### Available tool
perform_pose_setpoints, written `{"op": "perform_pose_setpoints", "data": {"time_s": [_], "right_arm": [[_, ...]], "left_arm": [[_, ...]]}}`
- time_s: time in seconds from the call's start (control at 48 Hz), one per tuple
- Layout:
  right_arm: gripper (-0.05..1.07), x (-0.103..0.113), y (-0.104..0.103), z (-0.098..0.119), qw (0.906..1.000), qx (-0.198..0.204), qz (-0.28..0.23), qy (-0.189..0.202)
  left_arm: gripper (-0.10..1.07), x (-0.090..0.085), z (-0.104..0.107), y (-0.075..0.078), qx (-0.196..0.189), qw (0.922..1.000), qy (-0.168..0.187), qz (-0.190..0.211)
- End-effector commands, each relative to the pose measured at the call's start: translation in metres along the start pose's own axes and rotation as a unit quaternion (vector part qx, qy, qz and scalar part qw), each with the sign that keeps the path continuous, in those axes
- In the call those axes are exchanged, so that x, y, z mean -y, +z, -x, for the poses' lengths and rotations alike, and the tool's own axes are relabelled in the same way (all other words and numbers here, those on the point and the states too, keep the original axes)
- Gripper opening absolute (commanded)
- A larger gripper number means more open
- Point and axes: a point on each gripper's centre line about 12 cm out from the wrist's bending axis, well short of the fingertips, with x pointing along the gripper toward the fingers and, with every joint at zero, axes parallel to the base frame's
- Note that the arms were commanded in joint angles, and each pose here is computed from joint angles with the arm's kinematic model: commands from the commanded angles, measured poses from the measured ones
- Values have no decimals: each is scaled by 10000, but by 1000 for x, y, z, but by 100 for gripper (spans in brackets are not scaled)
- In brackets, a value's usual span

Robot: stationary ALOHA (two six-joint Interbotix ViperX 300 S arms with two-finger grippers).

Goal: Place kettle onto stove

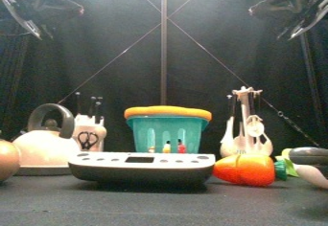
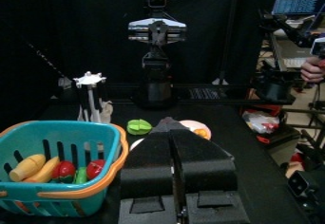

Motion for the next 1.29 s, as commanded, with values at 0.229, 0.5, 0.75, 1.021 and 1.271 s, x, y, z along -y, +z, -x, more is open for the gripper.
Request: {"op": "perform_pose_setpoints", "data": {"time_s": [0.229,0.5,0.75,1.021,1.271], "right_arm": [[2,3,6,-46,9985,-342,419,29],[2,2,-16,-86,9956,-894,283,83],[2,4,-30,-88,9945,-1041,-98,-48],[2,7,-38,-80,9933,-1131,-184,-126],[2,7,-43,-78,9924,-1206,-205,-137]], "left_arm": [[-4,6,-7,4,-76,9998,-160,-44],[-4,7,-24,-16,-1405,9899,-175,-103],[2,4,-19,-32,-2561,9664,-123,-190],[31,-2,-10,-46,-3349,9406,-48,-551],[63,-11,-11,-55,-3751,9178,-24,-1304]]}}
